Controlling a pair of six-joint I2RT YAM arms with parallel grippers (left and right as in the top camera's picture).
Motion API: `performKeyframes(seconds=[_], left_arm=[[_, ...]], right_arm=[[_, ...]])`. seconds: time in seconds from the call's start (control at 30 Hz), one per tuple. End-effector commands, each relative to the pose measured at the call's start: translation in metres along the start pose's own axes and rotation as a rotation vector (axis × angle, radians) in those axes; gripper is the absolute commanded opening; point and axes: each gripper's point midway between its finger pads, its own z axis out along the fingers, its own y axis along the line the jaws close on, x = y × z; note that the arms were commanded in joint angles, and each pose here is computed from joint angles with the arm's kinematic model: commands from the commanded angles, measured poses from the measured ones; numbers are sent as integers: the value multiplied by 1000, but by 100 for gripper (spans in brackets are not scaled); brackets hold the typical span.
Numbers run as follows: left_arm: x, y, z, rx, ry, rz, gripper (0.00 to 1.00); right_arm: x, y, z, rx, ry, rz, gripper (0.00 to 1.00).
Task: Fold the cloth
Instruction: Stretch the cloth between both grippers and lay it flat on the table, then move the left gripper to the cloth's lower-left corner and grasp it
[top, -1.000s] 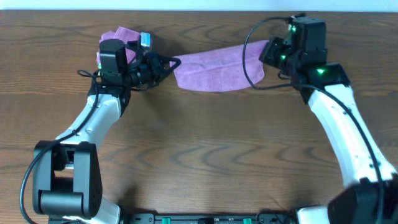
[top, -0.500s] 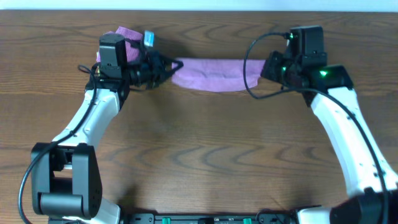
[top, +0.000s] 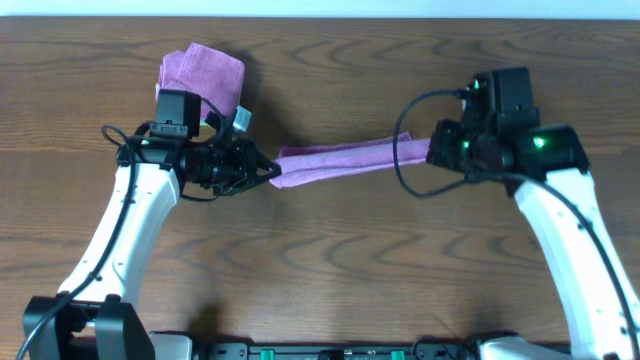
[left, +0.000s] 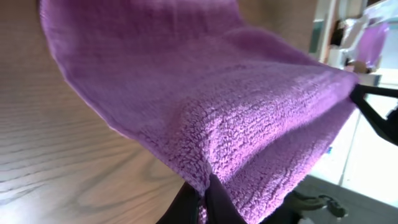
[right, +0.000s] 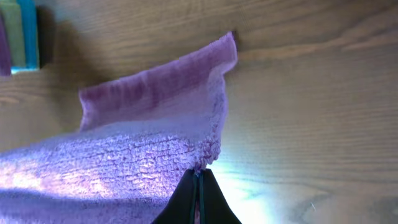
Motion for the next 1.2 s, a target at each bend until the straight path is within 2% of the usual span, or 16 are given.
performKeyframes(seconds=[0.0,0.4,0.63,0.77,0.93,1.07,1.17], left_arm=[[20,22,12,-59,50,18,6],[107,84,46,-116,243,-125,6],[130,95,47,-120,272,-150,6],[130,92,45,-116,260,-138,6],[133,91,43,-116,261,-138,6],[155,104,48,-126,295,-202,7],[169,106,58,-35,285,-267,7]], right_arm=[[25,-12,5,20,33,-22,1],[127,-61,33,50,131,45,1],[165,-77,39,76,210,75,1],[176,-82,41,90,243,84,1],[170,-80,43,79,217,81,1],[167,-79,44,74,205,86,1],[167,-79,44,73,205,86,1]])
